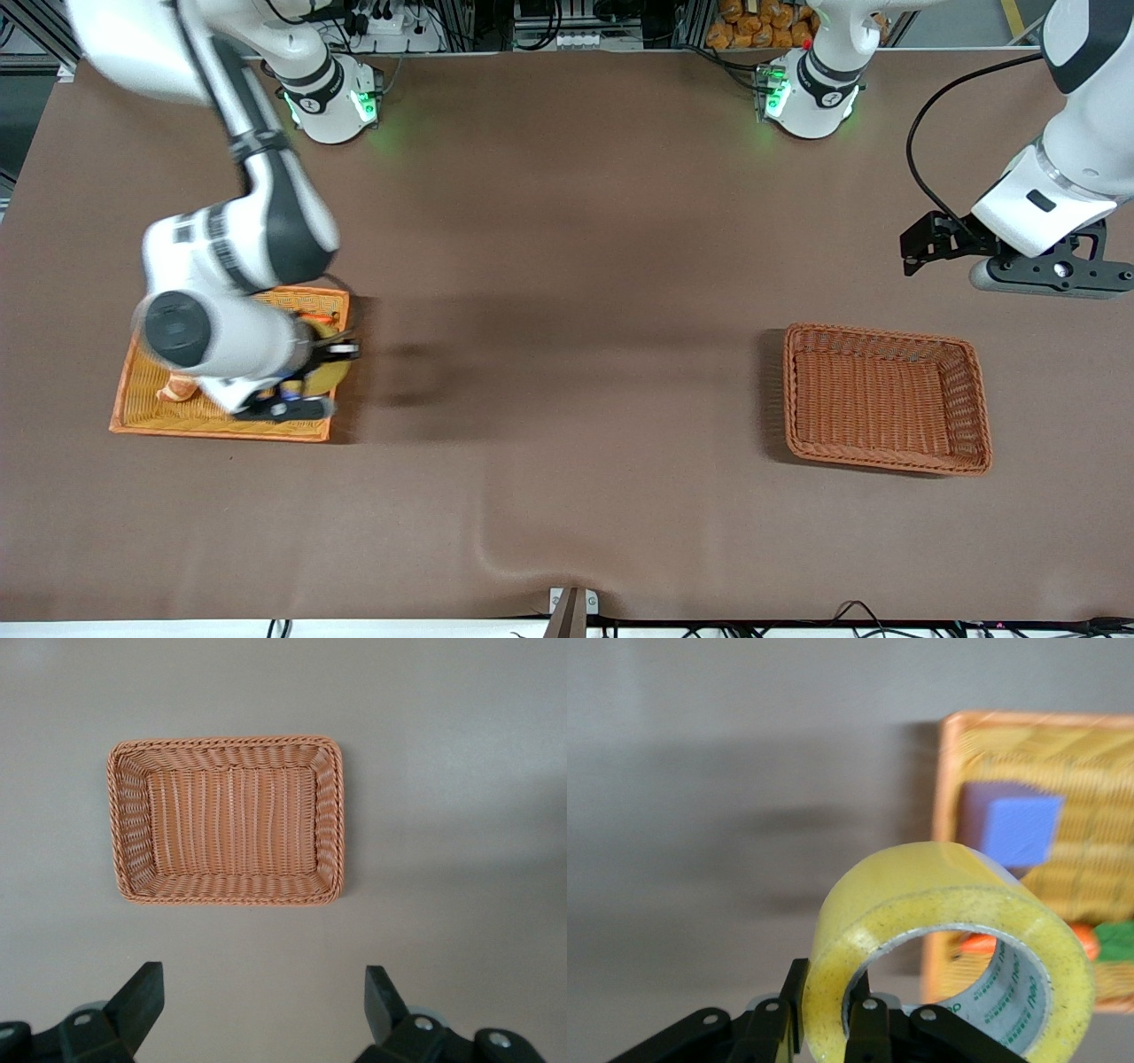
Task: Transfer tape with both arms
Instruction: 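Close the right gripper on the tape roll and lift it, then carry the tape with the right gripper and set it on the table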
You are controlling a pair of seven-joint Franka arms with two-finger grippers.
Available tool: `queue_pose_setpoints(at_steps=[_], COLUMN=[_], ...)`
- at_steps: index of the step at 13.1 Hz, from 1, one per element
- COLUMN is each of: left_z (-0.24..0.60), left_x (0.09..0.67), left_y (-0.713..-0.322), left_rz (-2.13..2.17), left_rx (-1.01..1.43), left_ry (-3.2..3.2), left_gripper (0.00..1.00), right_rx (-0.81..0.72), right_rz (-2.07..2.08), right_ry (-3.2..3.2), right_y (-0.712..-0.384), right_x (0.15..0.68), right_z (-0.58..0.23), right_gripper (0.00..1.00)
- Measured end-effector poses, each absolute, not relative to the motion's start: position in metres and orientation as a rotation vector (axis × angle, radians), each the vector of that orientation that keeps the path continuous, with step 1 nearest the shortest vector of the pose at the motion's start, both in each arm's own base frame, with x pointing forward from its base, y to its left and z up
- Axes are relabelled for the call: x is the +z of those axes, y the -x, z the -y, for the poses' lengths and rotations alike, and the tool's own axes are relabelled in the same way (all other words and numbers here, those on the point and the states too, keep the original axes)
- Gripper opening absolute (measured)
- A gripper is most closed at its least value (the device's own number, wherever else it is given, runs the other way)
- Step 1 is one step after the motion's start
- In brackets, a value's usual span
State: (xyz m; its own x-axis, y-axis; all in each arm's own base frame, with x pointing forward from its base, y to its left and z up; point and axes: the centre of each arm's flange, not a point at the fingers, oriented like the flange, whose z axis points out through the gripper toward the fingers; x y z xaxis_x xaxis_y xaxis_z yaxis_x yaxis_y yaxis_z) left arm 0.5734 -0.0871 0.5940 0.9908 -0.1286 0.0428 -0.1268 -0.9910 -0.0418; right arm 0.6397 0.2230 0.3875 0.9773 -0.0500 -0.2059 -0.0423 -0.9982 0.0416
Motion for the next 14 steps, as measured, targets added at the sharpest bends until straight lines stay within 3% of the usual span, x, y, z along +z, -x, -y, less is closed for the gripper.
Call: queue_pose_setpoints(at_steps=[4, 14], left_z=[0.089, 0.088], left_x=[0.594, 0.594], left_y=[-0.573, -0.574], left_rz=[-0.203, -0.201], left_rx=[-0.070, -0.074], left_ry=[3.095, 3.096], left_gripper=[1.00, 1.00], right_rx=[-0.201, -0.014], right_rz=[0.293, 0.883], right_ry=[-3.089, -3.153], right_y=[-0.620, -0.590], right_x=[0.383, 0.311], right_z=[-0.302, -0.431], right_gripper=[0.22, 0.22])
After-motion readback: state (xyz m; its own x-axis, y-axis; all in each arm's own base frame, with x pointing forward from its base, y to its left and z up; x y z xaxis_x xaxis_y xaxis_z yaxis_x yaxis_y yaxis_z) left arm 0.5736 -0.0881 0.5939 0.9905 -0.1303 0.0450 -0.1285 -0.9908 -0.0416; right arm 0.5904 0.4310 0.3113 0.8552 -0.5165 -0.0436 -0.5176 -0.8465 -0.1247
